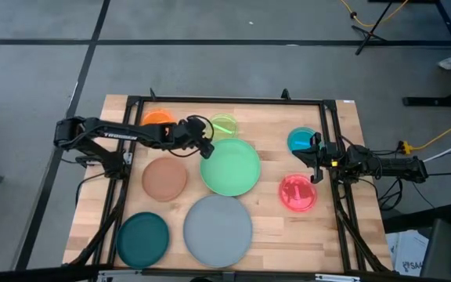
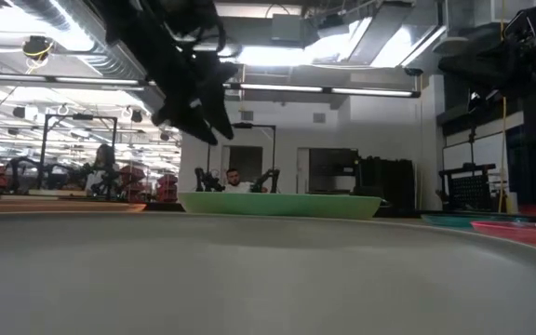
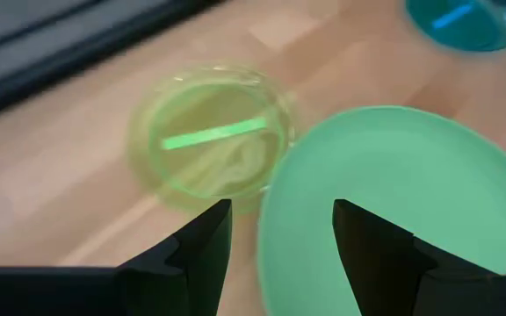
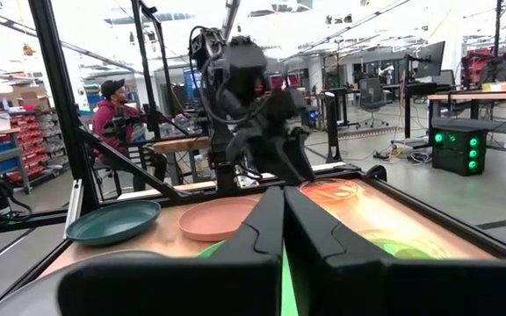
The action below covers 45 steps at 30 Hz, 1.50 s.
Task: Stack plastic plates
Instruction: Stack the green plate on top of the gray plate
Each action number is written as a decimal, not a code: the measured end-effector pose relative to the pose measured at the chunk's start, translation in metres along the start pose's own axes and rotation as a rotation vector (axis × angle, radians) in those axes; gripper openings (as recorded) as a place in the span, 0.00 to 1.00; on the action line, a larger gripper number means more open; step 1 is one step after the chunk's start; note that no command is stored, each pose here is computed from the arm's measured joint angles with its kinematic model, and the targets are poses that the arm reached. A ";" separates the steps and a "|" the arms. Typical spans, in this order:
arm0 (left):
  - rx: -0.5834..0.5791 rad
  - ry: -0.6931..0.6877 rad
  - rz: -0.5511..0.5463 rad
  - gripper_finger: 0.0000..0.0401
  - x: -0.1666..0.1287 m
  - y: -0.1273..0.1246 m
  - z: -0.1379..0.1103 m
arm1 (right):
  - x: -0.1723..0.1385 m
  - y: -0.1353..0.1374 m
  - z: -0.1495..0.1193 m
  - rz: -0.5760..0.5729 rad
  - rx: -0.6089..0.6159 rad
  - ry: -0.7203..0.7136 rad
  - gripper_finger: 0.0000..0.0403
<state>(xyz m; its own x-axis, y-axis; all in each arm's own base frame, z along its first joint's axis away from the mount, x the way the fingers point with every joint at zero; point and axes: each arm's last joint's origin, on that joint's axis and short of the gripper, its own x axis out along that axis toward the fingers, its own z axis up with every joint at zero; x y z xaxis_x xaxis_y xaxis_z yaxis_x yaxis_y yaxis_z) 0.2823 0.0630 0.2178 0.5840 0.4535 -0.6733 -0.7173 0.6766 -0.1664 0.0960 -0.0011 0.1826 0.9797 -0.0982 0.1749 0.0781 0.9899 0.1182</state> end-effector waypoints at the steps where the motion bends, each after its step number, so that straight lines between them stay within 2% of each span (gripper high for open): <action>1: -0.009 0.027 -0.005 0.48 0.004 0.001 -0.001 | 0.000 0.000 0.000 0.001 -0.001 0.000 0.01; 11: -0.021 0.194 0.036 0.48 0.044 0.010 -0.021 | 0.000 0.000 -0.001 -0.009 -0.003 0.006 0.01; 25: -0.016 0.315 0.033 0.47 0.064 0.012 -0.038 | 0.000 0.000 -0.001 -0.009 -0.003 0.007 0.01; 32: -0.010 0.323 0.021 0.37 0.065 0.012 -0.038 | 0.000 0.000 -0.001 -0.009 -0.004 0.009 0.01; 39: 0.007 0.274 0.005 0.25 0.067 0.010 -0.034 | 0.000 -0.002 -0.002 -0.052 -0.007 0.017 0.01; 45: 0.000 0.254 0.005 0.19 0.068 0.010 -0.032 | 0.000 -0.002 -0.002 -0.052 -0.007 0.016 0.01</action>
<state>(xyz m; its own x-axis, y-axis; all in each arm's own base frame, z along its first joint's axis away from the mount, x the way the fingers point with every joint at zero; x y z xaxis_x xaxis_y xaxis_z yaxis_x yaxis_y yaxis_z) 0.3020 0.0822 0.1476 0.4660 0.2969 -0.8335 -0.7201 0.6746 -0.1623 0.0962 -0.0025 0.1805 0.9771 -0.1482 0.1529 0.1305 0.9841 0.1203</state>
